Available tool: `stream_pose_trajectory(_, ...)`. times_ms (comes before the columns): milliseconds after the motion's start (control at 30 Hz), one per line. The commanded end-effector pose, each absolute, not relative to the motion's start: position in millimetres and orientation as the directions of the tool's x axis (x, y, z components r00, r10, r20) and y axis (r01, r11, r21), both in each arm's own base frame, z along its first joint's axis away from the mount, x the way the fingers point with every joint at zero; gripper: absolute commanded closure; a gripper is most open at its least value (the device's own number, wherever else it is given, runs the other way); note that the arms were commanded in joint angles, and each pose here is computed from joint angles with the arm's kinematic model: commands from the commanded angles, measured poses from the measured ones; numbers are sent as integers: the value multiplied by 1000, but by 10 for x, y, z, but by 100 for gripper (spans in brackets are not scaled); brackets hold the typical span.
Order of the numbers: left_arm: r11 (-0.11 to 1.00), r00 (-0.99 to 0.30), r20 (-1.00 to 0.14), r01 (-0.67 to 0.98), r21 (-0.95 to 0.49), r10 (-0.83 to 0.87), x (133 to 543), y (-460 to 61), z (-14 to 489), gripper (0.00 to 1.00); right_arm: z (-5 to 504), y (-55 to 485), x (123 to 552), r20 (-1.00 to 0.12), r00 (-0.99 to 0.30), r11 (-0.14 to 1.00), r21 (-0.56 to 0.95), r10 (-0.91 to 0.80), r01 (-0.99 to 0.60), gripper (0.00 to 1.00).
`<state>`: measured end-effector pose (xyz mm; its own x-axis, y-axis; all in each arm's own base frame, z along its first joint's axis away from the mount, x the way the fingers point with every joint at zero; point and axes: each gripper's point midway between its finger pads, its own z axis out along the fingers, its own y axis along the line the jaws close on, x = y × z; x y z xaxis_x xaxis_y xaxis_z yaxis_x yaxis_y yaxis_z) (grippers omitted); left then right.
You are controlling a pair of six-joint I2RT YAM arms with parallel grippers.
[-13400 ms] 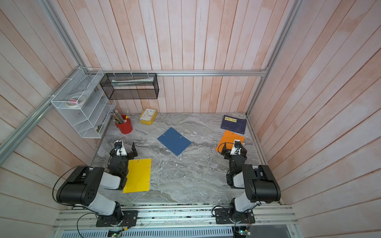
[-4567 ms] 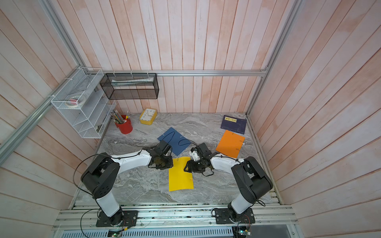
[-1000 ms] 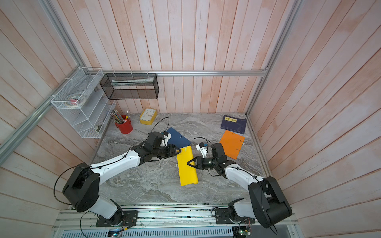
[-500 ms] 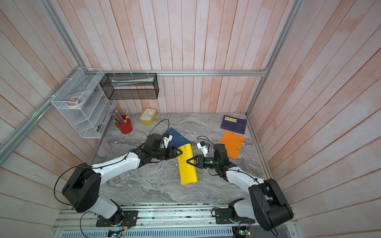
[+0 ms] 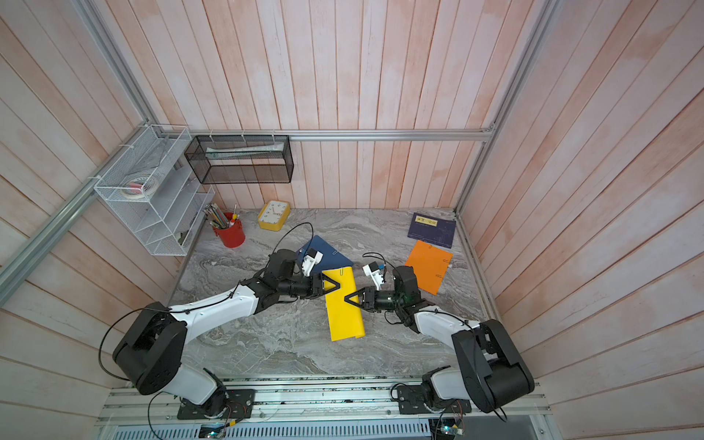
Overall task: Unclip the paperclips from the documents
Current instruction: Pick up the document from the center of the board.
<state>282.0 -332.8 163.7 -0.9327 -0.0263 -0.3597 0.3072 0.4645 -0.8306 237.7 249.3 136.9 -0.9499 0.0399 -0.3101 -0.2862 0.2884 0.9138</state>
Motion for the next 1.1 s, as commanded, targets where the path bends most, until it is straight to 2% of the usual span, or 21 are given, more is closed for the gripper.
stream_pose_trajectory(0,421,-918,-396,352,-836,-20,2812,-3352,1799,61,1413,2513,2391,-326,-945,268,913,21,-309,72)
stream_pose_trajectory(600,442,-915,-401,344,-828,-38,2885,-3355,1769,68,1446,2678,2326,-324,-946,265,912,0,-312,74)
stream_pose_trajectory(867,457,-914,-402,338,-823,-48,2888,-3325,1759,75,1413,2659,2334,-313,-950,274,915,22,-295,74)
stream_pose_trajectory(1067,463,-916,-399,333,-822,-49,2897,-3322,1736,85,1394,2649,2294,-305,-952,274,917,17,-289,74)
